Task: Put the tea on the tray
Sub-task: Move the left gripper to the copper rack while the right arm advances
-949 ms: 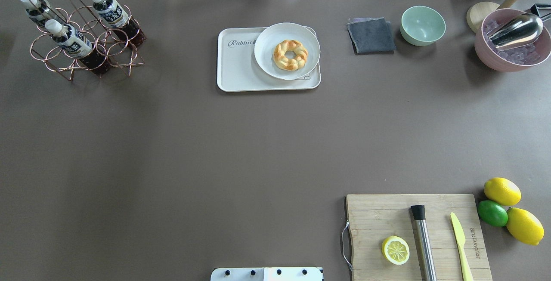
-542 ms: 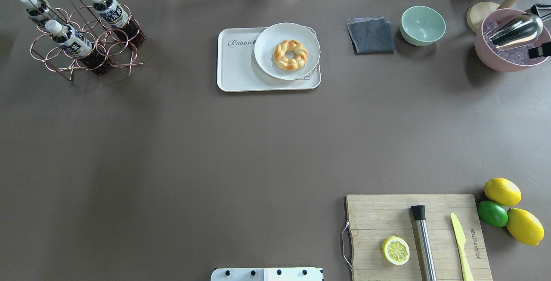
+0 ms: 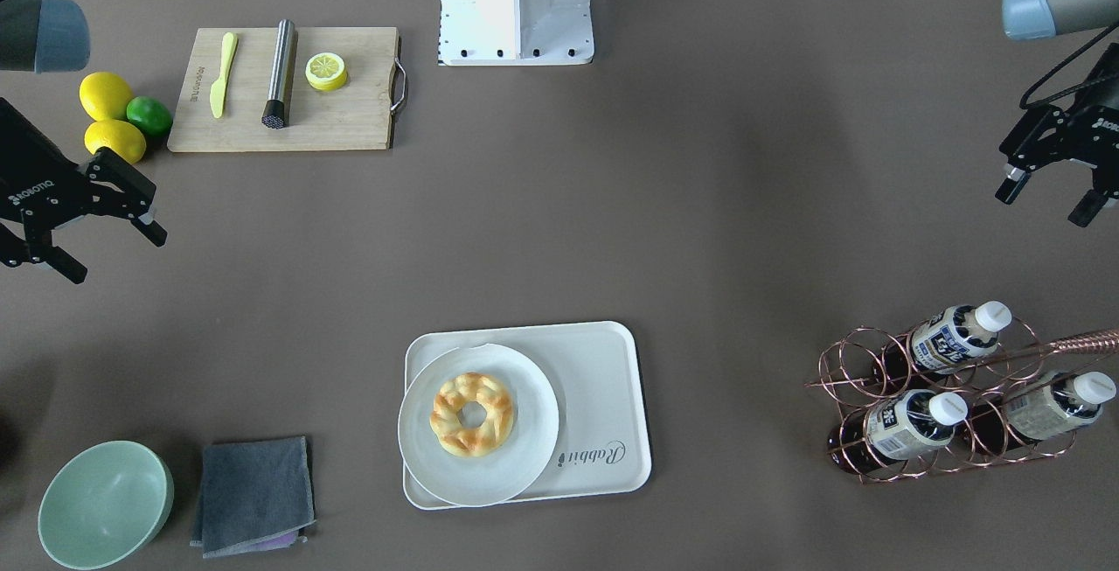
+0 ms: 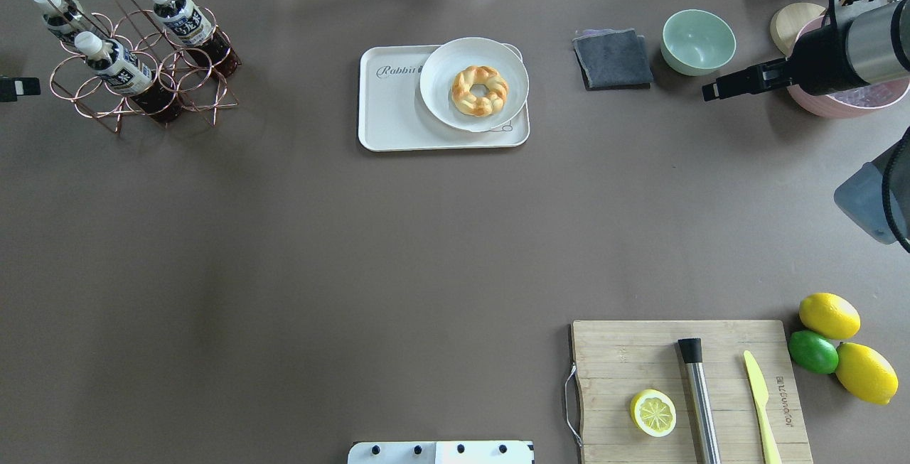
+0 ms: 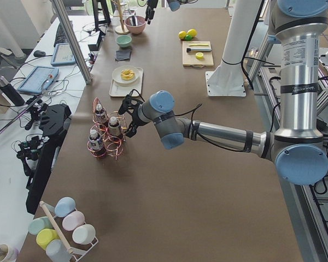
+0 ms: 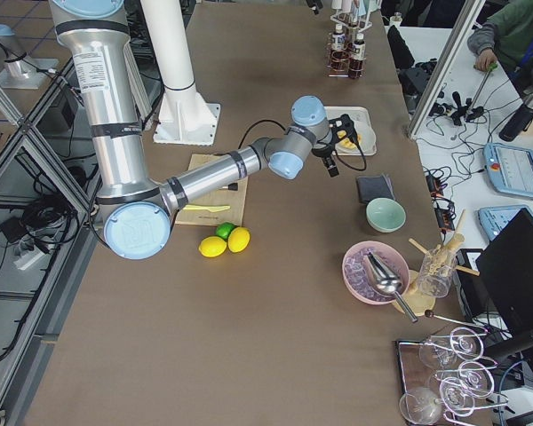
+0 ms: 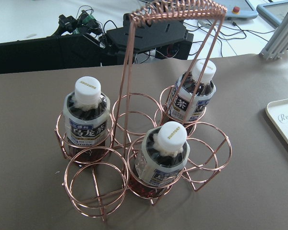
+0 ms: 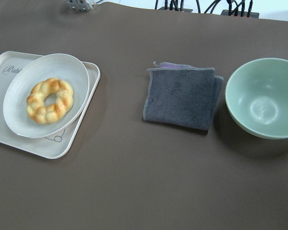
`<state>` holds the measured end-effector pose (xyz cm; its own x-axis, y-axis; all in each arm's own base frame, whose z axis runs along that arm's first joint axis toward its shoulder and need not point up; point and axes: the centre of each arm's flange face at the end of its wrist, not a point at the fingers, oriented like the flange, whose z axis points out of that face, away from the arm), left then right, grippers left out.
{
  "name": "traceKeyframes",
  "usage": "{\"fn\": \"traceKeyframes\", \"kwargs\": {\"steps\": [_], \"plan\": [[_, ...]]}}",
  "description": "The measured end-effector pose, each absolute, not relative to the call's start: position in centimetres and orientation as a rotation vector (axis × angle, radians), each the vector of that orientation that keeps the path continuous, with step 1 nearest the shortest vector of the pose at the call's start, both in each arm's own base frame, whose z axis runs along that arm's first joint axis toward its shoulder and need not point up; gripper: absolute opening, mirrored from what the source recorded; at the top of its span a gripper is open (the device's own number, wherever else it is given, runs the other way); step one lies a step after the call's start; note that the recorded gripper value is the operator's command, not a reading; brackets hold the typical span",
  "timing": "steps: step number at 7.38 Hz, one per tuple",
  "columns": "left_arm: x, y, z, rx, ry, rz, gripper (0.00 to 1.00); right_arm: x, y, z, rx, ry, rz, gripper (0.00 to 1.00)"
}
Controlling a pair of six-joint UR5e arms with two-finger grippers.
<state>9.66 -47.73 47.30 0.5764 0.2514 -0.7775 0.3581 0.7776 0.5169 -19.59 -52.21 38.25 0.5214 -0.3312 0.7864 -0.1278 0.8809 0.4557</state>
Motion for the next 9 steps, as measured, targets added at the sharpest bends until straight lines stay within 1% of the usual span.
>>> {"fn": "traceKeyframes", "kwargs": {"steps": [3,4,5,7,8,9], "plan": [[14.3,-49.5,46.0,0.813,0.89,-0.129,0.96,-21.9,-51.7,37.2,0.527,-1.016,-0.14,1.0],[15.4,-50.8,45.7,0.841,0.864,-0.146,0.93,-22.1,-51.6,37.1,0.53,-1.014,-0.14,1.0],[16.4,-52.3,45.7,0.856,0.846,-0.153,0.93,-22.2,-51.6,37.1,0.532,-1.013,-0.14,1.0],[17.4,-54.0,45.7,0.869,0.83,-0.156,0.83,-22.3,-51.6,37.0,0.537,-1.008,-0.138,1.0],[17.6,-54.6,45.8,0.876,0.82,-0.163,0.81,-22.3,-51.6,37.0,0.539,-1.006,-0.137,1.0],[17.8,-55.2,45.8,0.881,0.812,-0.167,0.81,-22.3,-51.6,37.0,0.54,-1.005,-0.136,1.0]]}}
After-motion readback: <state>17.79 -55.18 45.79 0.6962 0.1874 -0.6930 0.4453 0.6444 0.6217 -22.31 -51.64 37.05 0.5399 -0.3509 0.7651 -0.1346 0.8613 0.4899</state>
